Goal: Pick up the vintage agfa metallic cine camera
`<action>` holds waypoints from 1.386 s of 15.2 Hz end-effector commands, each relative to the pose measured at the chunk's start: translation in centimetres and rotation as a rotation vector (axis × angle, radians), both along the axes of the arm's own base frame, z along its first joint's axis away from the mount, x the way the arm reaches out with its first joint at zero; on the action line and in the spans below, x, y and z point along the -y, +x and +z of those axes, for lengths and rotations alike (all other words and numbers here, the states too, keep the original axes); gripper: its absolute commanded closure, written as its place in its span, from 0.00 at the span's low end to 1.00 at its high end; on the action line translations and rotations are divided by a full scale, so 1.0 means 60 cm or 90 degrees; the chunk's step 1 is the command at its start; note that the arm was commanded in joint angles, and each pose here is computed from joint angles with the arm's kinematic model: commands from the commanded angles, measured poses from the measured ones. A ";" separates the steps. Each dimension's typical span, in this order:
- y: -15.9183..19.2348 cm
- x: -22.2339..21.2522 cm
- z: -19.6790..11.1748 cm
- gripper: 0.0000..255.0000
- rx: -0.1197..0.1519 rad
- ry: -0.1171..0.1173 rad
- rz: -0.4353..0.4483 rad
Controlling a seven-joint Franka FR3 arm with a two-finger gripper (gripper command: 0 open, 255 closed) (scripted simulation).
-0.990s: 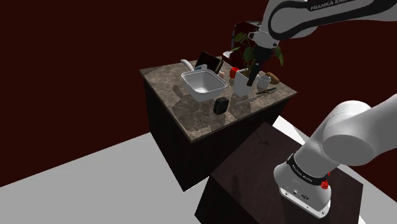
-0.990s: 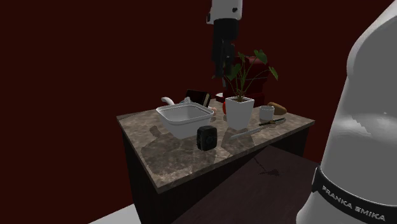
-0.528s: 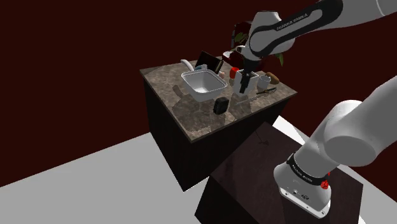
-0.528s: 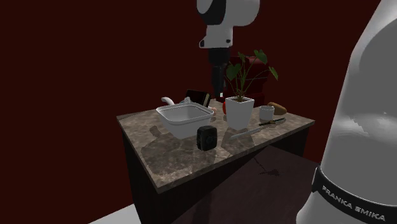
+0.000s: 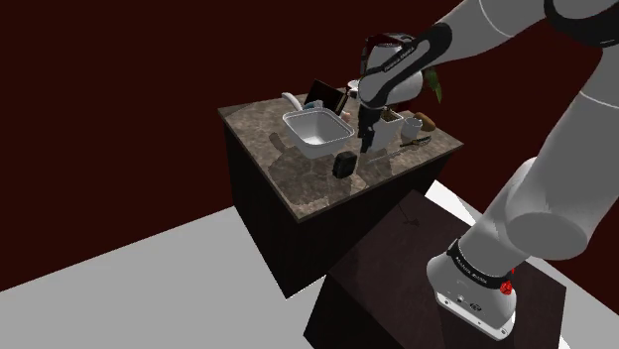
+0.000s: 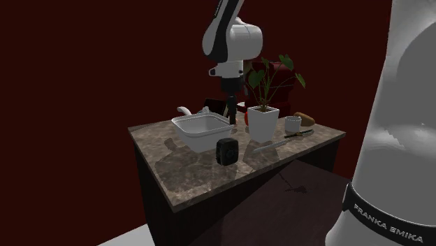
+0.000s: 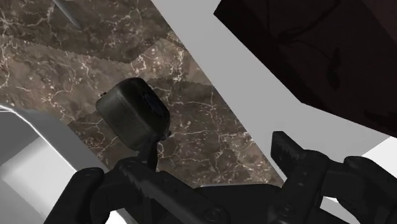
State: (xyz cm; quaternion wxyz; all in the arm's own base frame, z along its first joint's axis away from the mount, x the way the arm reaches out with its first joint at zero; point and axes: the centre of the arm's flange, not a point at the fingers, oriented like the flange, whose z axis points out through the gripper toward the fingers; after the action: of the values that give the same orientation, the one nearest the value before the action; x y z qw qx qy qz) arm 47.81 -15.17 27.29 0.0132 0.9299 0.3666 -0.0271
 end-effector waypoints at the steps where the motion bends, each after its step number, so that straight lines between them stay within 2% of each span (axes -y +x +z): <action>1: 0.026 0.009 -0.041 0.00 -0.001 -0.006 0.037; 10: 0.142 0.026 -0.196 0.00 -0.005 -0.032 0.193; 18: 0.143 0.026 -0.264 0.00 -0.005 -0.032 0.193; 20: 0.143 0.026 -0.264 0.00 -0.005 -0.032 0.193; 21: 0.135 0.025 -0.267 1.00 -0.005 -0.032 0.193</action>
State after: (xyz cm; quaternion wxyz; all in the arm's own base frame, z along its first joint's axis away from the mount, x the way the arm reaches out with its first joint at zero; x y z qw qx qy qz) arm 56.59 -17.14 13.40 0.0481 0.8652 0.4984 -0.0248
